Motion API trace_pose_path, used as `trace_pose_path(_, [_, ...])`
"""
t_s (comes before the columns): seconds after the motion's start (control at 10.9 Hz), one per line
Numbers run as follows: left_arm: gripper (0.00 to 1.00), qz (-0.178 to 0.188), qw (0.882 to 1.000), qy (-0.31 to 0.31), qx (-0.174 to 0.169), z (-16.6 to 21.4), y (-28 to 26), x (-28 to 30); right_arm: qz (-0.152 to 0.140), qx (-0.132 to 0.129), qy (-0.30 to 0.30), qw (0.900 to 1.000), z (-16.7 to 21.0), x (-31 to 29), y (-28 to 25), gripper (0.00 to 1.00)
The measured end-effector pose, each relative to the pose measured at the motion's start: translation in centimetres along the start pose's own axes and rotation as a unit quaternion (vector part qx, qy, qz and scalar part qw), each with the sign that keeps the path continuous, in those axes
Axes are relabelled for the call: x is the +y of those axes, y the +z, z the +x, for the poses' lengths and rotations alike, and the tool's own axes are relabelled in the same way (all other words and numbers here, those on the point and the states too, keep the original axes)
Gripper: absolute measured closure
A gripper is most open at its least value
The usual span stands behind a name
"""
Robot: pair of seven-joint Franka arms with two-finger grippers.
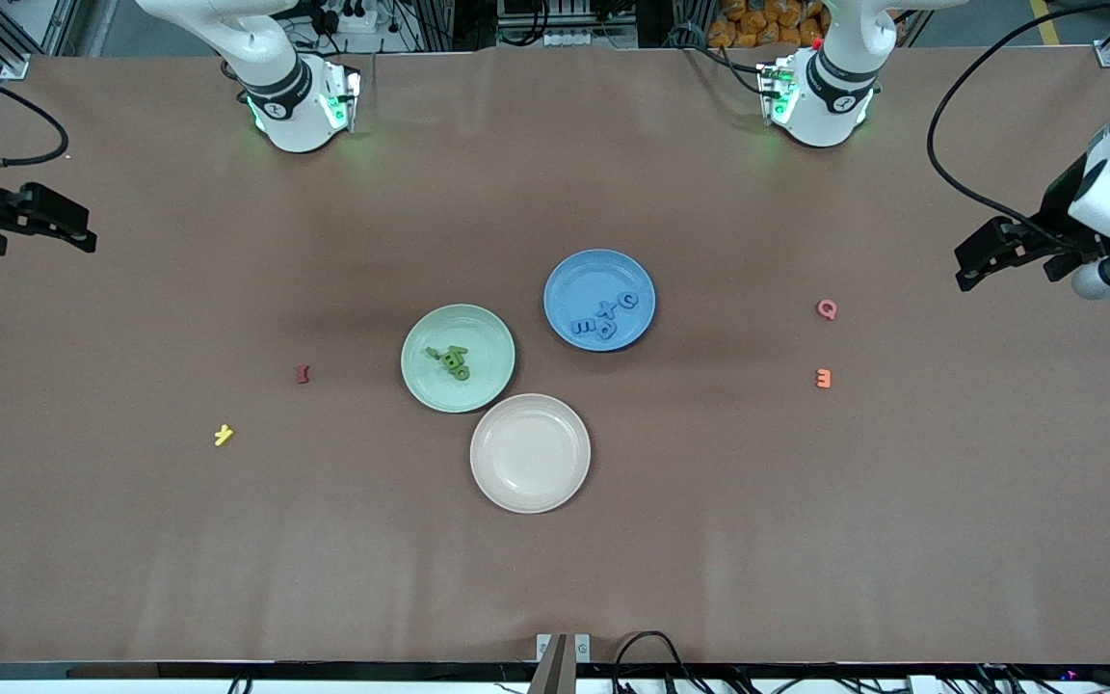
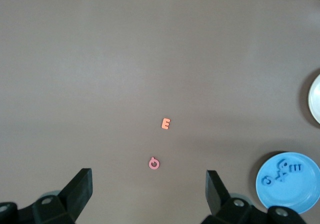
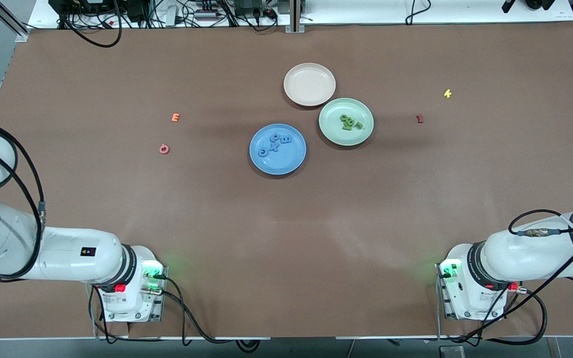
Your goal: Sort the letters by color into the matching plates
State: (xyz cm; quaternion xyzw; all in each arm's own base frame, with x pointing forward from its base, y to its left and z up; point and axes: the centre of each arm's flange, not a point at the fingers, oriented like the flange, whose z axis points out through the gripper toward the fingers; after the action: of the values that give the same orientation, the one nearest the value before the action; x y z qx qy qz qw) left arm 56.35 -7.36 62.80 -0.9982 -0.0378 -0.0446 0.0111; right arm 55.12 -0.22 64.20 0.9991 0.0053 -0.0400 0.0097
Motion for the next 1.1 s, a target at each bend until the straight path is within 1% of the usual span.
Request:
trace_pose_path(0.09, [0.00, -0.001, 1.000, 0.016, 0.004, -0.3, -0.6, 0.0, -0.001, 0.000, 0.024, 1.000, -0.2, -0.1, 0.0, 0.00])
trace_pose_path(0.27, [0.00, -0.002, 1.000, 0.022, 0.010, -0.8, -1.5, 0.0, -0.013, 0.003, 0.043, 0.999, 0.3, -0.8, 1.0, 0.00])
trace_pose_path(0.46, [0.00, -0.002, 0.999, 0.030, 0.012, -1.1, -2.0, 0.1, -0.017, 0.007, 0.047, 0.999, 0.7, -0.9, 1.8, 0.00])
trace_pose_path(1.1, [0.00, -0.003, 0.999, 0.036, 0.012, -1.1, -1.6, 0.7, -0.021, 0.017, 0.050, 0.998, 0.9, -0.7, 1.6, 0.00])
